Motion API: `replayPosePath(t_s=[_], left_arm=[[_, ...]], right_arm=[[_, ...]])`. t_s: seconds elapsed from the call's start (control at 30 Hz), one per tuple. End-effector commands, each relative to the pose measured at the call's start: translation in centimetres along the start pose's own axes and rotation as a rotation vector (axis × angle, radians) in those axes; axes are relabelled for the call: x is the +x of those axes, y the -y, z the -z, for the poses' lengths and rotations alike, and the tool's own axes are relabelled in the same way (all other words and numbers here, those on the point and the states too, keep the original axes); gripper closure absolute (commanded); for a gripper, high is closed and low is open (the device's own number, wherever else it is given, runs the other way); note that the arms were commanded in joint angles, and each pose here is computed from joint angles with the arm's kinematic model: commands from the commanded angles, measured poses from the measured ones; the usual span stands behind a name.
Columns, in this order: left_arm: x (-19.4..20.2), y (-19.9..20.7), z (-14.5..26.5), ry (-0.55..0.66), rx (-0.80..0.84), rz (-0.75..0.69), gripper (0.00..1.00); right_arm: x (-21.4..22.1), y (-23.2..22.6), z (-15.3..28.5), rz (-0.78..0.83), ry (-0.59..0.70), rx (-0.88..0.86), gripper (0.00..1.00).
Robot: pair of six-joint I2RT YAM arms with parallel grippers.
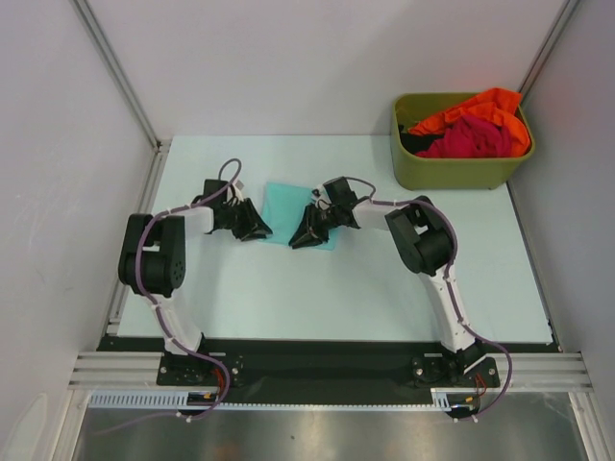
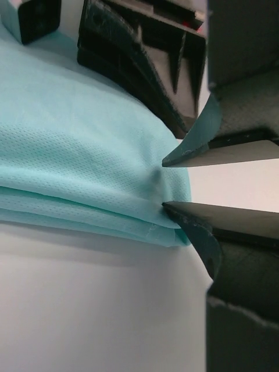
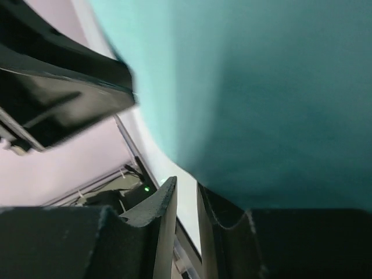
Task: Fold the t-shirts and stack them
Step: Fold the tshirt
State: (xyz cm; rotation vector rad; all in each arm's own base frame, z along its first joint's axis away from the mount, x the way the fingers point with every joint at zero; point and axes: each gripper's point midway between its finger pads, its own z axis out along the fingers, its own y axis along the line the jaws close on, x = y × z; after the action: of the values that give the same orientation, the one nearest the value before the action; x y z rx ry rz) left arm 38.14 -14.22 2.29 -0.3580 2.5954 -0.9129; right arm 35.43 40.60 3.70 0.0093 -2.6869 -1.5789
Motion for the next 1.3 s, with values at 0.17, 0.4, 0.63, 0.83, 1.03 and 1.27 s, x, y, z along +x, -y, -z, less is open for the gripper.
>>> replayPosePath(t_s=[0.17,0.4,0.63,0.83,1.03,1.27], left_arm=[[-2.3,2.6,2.8,0.104,0.04,-0.101,0.62],[-7.4,8.6,3.9,0.24,0.238,-0.035,0.61],[-11.8,9.2,-1.0,0.271,0.358,0.043,0.61],[-15.7,8.8,-5.3,0.288,0.397,0.054,0.62],[-17.8,8.1,-7.6,0.301,0.424,0.077,0.61],[-18.0,5.8,-9.8,0.289,0.388,0.138,0.62]], right_arm=[[-1.4,1.4,7.7,0.087,0.098,0.105,0.73],[-5.7,-0.6,10.0,0.069,0.228,0.055,0.66],[-11.5,-0.2,8.7,0.087,0.387,0.045,0.67],[-16.2,2.7,9.1,0.096,0.478,0.057,0.68],[-19.4,5.4,11.1,0.083,0.531,0.057,0.68],[-20.5,9.0,11.7,0.036,0.542,0.11,0.67]])
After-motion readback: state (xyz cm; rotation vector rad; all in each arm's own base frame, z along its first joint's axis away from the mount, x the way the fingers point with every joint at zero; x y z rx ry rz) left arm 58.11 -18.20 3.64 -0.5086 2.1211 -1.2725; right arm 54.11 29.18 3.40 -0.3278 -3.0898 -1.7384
